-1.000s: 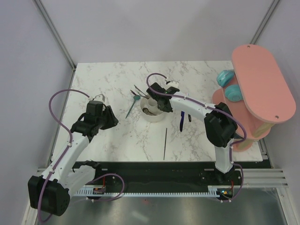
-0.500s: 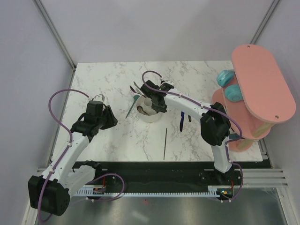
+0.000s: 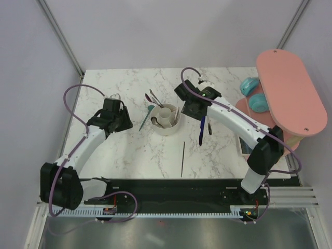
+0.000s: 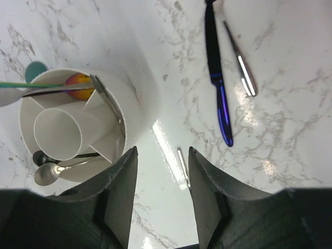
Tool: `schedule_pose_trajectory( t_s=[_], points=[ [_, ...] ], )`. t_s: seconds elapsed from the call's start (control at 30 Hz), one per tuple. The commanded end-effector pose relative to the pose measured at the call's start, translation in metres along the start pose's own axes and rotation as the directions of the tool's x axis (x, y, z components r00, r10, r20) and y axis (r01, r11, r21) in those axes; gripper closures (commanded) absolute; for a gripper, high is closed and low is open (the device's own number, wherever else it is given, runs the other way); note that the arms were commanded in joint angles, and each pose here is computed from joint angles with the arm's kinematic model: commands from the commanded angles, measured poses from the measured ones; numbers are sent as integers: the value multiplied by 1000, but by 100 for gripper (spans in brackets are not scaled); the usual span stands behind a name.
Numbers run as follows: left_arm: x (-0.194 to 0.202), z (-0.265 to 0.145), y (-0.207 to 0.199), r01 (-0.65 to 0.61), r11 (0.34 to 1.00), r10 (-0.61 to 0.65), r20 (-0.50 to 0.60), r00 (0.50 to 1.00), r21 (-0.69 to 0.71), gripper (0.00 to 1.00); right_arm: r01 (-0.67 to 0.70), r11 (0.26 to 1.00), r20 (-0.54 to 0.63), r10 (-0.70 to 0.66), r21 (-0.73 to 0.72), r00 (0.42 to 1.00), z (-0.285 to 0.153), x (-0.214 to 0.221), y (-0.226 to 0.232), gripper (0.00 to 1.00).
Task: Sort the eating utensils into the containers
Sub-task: Adjust the storage box at the center of the board, then pick up the spoon from the center of the board.
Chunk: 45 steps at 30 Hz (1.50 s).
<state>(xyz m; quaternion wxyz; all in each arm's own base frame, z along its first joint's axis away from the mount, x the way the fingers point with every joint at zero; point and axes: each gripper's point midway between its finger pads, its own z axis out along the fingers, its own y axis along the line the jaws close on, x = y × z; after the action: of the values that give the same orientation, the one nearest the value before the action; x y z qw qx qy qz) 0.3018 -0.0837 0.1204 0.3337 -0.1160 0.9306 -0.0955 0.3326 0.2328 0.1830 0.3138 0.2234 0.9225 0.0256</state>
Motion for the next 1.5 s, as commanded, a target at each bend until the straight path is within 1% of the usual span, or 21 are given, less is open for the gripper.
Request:
schedule_pose_trajectory(
  t_s=[0.0,0.07,0.1,0.13,0.17,0.2,0.23,0.27,0.3,0.4,0.43,0.47,0.53,0.6,0.7,0.73,0.8,0.93,1.1,1.3,1.47],
  points=[
    [-35,31,-28,-62,996,61,10,998,63,51,-35,999,127,30,31,991,-29,-38,-41,49],
    [-35,46,-36,-102,991,105,-34,994,90,52,-64,997,147,55,53,988,-26,-47,-59,49],
    [-46,49,-45,-118,987,121,-28,992,113,52,-85,995,159,77,44,984,-32,-52,-66,49],
    [-32,68,-40,-143,986,152,-105,983,90,52,-104,992,157,92,73,983,-24,-53,-81,49],
    [-31,75,-38,-151,986,159,-137,978,71,52,-121,990,159,108,74,981,-23,-55,-86,49],
    [-46,78,-41,-163,985,168,-128,977,50,53,-139,988,157,127,63,979,-26,-57,-93,49],
    [-35,93,-36,-190,981,193,-187,963,34,53,-151,985,151,138,85,979,-20,-55,-105,49],
    [-37,97,-36,-198,980,200,-192,961,33,54,-158,984,153,144,84,978,-20,-56,-110,49],
    [-47,100,-39,-203,979,204,-173,964,25,54,-170,983,150,158,72,976,-23,-57,-114,49],
    [-58,108,-44,-208,978,210,-152,966,26,53,-176,980,148,161,94,976,-20,-55,-131,49],
    [-60,111,-45,-220,975,222,-152,963,28,52,-177,978,139,161,109,977,-16,-52,-137,49],
    [-54,121,-45,-231,972,233,-179,956,35,52,-178,978,136,162,111,977,-16,-51,-139,49],
    [-57,126,-53,-238,969,247,-182,952,71,53,-181,976,123,166,120,978,-13,-47,-146,49],
    [-57,128,-58,-239,967,253,-183,950,92,53,-181,975,119,166,126,979,-10,-46,-148,49],
    [-52,130,-69,-286,949,307,-187,933,128,53,-185,973,105,172,134,979,-6,-43,-152,49],
    [-49,132,-70,-319,939,340,-192,921,131,53,-189,972,101,176,139,979,-4,-41,-154,49],
    [-41,136,-69,-351,930,366,-209,907,105,53,-198,971,91,187,135,978,0,-39,-153,49],
    [-31,139,-69,-339,934,356,-231,905,113,53,-205,971,79,196,126,977,3,-38,-149,49],
    [-22,147,-67,-355,929,369,-253,894,101,53,-206,970,58,200,129,978,9,-33,-148,49],
    [-19,153,-56,-343,939,338,-263,904,29,54,-211,969,47,206,125,977,10,-32,-149,49],
    [-15,159,-57,-343,939,339,-273,900,36,55,-203,972,27,201,123,979,13,-28,-149,49]
  ],
)
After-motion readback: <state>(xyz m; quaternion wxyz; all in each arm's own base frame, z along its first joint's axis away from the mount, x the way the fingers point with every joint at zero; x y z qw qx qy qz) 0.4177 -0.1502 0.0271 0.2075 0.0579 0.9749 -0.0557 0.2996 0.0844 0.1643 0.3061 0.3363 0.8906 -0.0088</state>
